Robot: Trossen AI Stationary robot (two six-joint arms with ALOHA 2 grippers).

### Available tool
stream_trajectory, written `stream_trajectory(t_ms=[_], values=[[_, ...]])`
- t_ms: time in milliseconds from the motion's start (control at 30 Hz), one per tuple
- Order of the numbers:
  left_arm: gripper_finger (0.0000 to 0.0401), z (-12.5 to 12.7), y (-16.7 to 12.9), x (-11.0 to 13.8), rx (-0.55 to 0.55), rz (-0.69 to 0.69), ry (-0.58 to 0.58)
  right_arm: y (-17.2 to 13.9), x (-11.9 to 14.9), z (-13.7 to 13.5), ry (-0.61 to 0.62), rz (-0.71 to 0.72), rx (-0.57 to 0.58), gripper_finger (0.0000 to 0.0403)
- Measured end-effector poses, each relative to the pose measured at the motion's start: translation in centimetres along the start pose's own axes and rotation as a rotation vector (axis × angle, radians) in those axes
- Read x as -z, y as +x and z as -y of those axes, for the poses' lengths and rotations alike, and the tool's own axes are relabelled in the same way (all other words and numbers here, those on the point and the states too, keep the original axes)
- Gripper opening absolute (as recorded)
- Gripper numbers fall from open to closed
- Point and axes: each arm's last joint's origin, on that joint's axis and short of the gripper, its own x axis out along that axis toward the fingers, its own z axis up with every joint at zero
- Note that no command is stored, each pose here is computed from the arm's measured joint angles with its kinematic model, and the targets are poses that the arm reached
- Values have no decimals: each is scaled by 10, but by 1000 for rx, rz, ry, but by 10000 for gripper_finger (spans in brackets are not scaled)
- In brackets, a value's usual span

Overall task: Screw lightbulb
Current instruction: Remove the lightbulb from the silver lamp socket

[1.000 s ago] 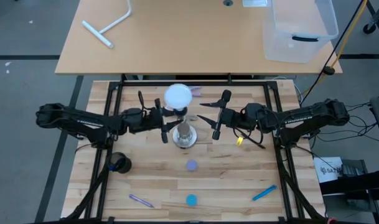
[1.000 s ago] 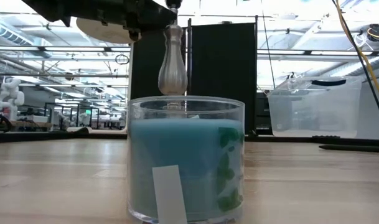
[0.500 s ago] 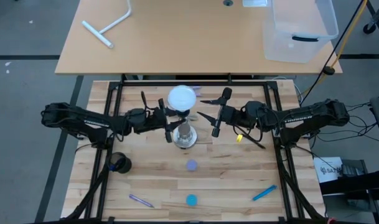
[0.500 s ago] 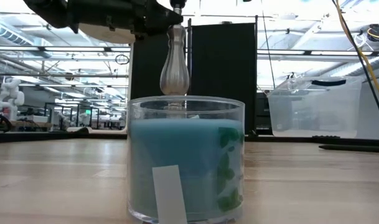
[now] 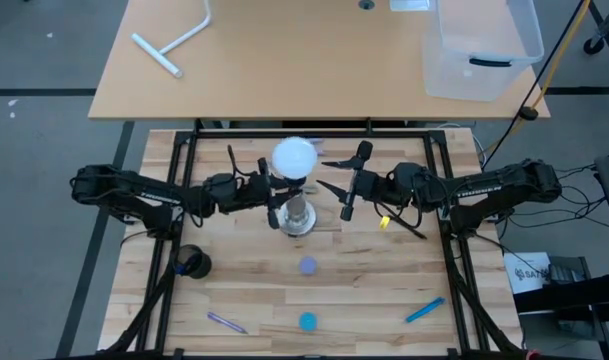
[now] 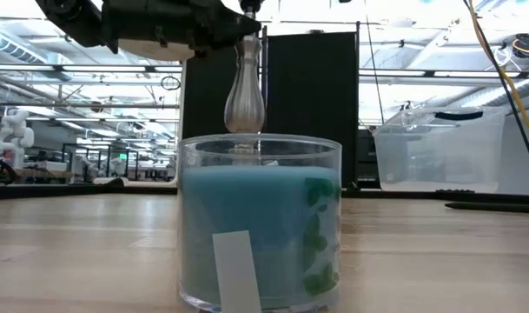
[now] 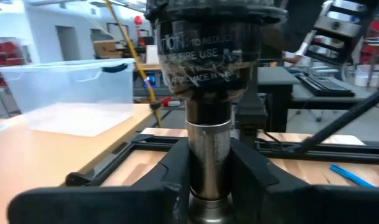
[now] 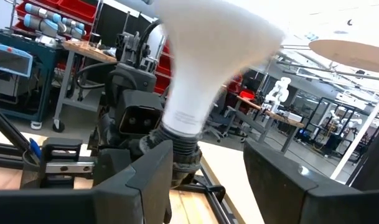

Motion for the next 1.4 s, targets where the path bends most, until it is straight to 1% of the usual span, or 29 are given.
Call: stream_trajectory(t_ms=[167, 467, 567, 767, 933, 1133, 1400], values=[[76, 0, 0, 1, 1, -6, 1, 0, 0, 0, 13, 0, 0, 190], [76, -6, 1, 2, -3, -18, -15, 1, -3, -1, 153, 38, -29, 190], [76, -6, 1, 2, -2, -20, -15, 8, 1, -4, 177, 18, -32, 193], [76, -6, 1, 3, -2, -27, -14, 34, 5, -14, 182, -14, -27, 224], [76, -6, 1, 3, -3, -28, -15, 51, -2, -14, 184, -19, 73, 243], [76, -6, 1, 3, -4, -30, -15, 65, -12, -14, 178, -5, 68, 239], [76, -5, 1, 4, 31, -35, -12, 68, -17, -10, 185, 3, -18, 222]])
